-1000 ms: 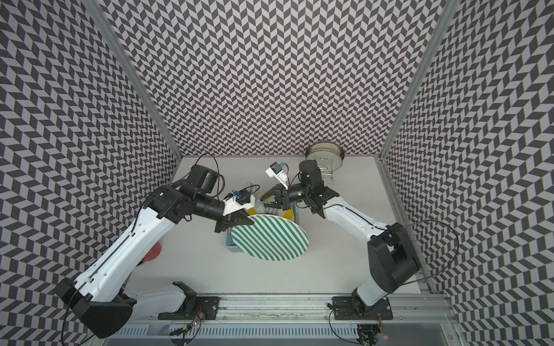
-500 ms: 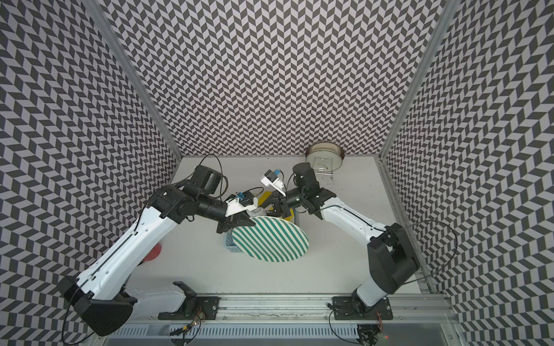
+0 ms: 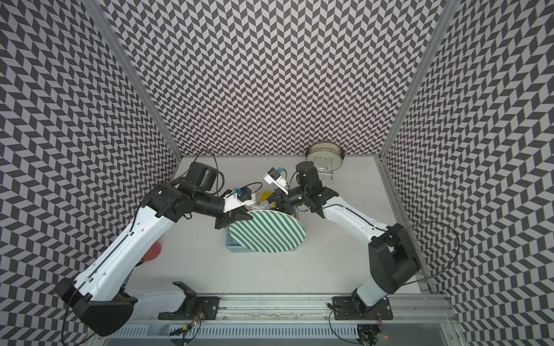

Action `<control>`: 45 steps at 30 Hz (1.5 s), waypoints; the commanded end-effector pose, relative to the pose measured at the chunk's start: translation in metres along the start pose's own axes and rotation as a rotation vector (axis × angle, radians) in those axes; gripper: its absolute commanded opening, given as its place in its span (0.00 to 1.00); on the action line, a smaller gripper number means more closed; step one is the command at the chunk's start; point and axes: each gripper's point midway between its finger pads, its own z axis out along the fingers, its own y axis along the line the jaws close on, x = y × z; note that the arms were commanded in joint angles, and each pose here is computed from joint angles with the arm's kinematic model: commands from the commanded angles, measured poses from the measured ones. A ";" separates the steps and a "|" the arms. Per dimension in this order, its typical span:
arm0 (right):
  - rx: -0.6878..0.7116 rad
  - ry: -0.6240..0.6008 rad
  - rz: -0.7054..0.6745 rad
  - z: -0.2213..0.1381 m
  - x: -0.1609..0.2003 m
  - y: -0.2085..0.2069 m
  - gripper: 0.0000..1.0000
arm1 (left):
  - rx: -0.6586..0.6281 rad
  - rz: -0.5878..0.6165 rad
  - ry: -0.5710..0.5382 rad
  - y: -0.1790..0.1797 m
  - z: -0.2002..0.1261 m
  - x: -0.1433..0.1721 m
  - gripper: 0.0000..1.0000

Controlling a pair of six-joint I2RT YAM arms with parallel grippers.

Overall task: Wipe the wet plate dry
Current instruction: Wipe the plate with towel.

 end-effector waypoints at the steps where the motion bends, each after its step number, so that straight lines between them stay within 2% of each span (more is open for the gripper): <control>1: -0.018 -0.016 -0.075 -0.005 -0.011 0.019 0.00 | -0.103 0.050 -0.076 0.014 -0.025 -0.021 0.00; 18: -0.020 -0.032 -0.089 -0.012 -0.014 0.023 0.00 | -0.230 0.052 -0.092 0.040 -0.063 -0.026 0.00; 29: 0.010 -0.064 -0.132 -0.021 -0.023 0.030 0.00 | -0.278 0.013 -0.044 0.052 -0.071 -0.006 0.00; 45: 0.082 -0.117 -0.140 -0.036 -0.023 0.030 0.00 | -0.339 -0.027 -0.078 0.078 -0.089 -0.005 0.00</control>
